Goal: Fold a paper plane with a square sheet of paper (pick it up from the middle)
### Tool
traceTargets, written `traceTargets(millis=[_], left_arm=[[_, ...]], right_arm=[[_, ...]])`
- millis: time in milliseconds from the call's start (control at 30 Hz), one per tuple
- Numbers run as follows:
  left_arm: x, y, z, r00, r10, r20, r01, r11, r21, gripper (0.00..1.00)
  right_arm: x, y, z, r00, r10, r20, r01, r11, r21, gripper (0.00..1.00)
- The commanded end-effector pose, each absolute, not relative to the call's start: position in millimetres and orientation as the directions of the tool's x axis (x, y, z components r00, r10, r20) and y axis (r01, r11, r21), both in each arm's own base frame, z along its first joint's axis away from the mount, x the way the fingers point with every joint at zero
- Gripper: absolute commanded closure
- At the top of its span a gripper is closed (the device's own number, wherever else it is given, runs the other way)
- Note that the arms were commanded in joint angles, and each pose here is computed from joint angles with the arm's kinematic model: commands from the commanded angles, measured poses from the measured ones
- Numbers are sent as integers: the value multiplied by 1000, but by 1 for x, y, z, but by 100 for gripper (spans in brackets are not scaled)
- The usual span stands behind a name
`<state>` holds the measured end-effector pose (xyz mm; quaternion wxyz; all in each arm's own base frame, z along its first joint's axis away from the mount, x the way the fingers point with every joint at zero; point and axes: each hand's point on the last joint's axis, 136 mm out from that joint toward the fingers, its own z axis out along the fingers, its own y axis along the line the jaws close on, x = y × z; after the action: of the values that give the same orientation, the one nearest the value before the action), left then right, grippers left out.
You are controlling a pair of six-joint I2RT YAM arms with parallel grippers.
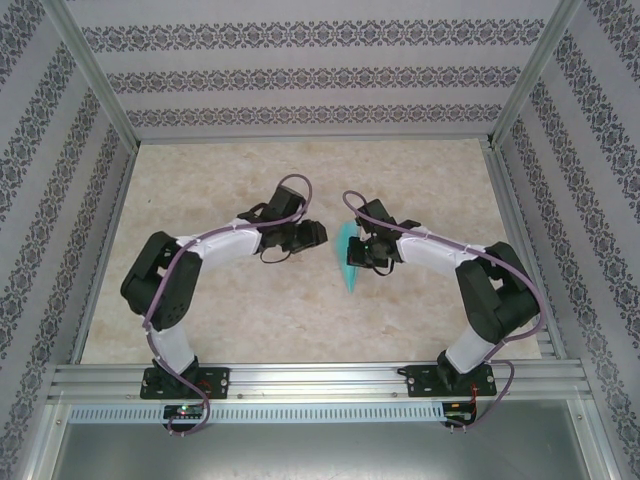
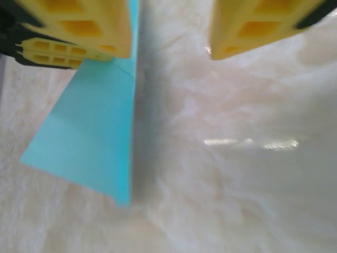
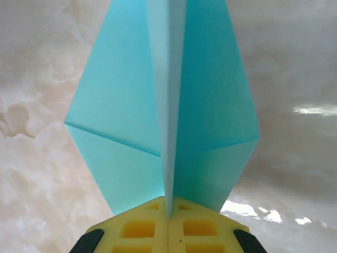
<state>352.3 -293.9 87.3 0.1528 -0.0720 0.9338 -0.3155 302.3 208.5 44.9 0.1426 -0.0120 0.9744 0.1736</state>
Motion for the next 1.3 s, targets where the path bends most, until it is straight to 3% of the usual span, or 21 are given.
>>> traceTargets(millis=[0, 133, 267, 367, 533, 1100, 1267], left_arm=[[357, -233, 86, -904, -310, -294, -186, 905, -383, 39], [356, -192, 85, -877, -353, -327, -300, 932, -203, 22], [357, -177, 85, -861, -390, -327, -347, 920, -183, 9], [356, -169, 85, -854, -407, -323, -367, 913, -181, 5], [354, -162, 85, -851, -420, -314, -379, 907, -185, 0], [352, -146, 85, -844, -453, -285, -408, 889, -207, 0], [351, -141, 85, -841, -460, -283, -415, 886, -207, 0]], right_arm=[[303, 187, 52, -948, -39, -316, -101, 978, 182, 97], [305, 175, 49, -943, -59, -326, -91, 992, 84, 96], [306, 178, 45, -942, -80, -326, -99, 994, 43, 94], [307, 184, 41, -944, -87, -319, -104, 994, 37, 90], [307, 196, 34, -949, -83, -303, -108, 992, 68, 82], [303, 197, 11, -952, -61, -299, -76, 996, 38, 82], [309, 194, 26, -939, -59, -339, -69, 997, 18, 84]])
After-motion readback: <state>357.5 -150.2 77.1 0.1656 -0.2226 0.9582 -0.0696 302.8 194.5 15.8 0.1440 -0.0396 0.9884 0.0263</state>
